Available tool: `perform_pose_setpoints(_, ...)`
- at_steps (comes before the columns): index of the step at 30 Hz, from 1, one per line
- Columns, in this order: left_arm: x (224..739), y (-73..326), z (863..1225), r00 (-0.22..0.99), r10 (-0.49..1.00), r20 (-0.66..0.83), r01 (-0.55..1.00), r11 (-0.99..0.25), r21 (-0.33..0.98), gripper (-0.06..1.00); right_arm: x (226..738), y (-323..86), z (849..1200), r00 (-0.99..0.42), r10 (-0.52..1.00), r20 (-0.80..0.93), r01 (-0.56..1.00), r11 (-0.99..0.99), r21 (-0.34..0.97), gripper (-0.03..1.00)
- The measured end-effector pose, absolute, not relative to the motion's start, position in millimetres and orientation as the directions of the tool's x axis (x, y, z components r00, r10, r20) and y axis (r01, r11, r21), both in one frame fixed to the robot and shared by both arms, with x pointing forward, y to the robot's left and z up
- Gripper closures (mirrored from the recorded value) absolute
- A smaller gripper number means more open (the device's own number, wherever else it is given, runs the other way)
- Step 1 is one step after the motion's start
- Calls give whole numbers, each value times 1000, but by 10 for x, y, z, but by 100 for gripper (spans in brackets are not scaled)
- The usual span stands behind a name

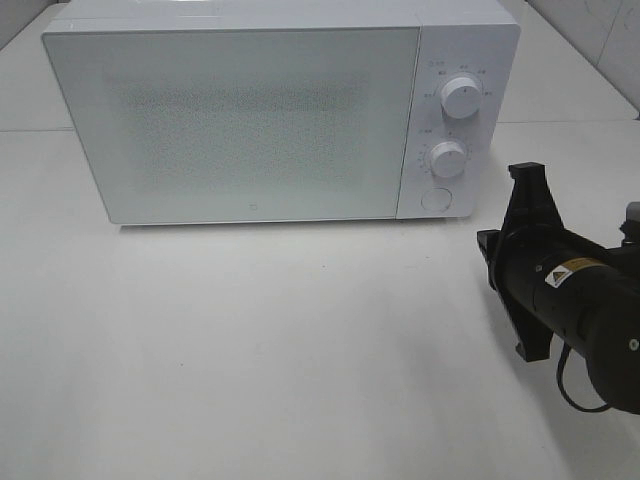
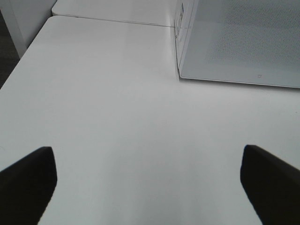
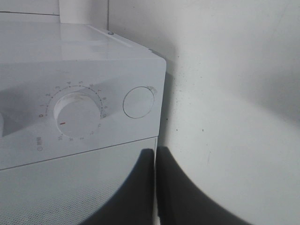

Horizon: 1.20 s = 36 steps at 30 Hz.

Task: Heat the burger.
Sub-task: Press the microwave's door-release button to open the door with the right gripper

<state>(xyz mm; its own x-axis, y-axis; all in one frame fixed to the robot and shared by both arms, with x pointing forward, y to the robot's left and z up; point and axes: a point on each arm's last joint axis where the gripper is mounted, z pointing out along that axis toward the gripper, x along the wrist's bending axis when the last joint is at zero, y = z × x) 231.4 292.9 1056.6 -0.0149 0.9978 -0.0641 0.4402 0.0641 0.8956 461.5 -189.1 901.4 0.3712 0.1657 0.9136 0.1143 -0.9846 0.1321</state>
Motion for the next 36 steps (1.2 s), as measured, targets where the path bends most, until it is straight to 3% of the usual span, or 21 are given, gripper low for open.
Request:
perform_pose_setpoints(16, 2314, 2929, 10566, -15, 998, -64, 440, 64, 896, -5, 4890, -1915, 9080, 363, 152, 919, 115, -986, 117, 96)
perform_pose_setpoints(36, 2314, 2930, 10566, -15, 998, -63, 440, 64, 896, -5, 5325, -1777, 8740, 407, 152, 901, 170, -981, 89, 96)
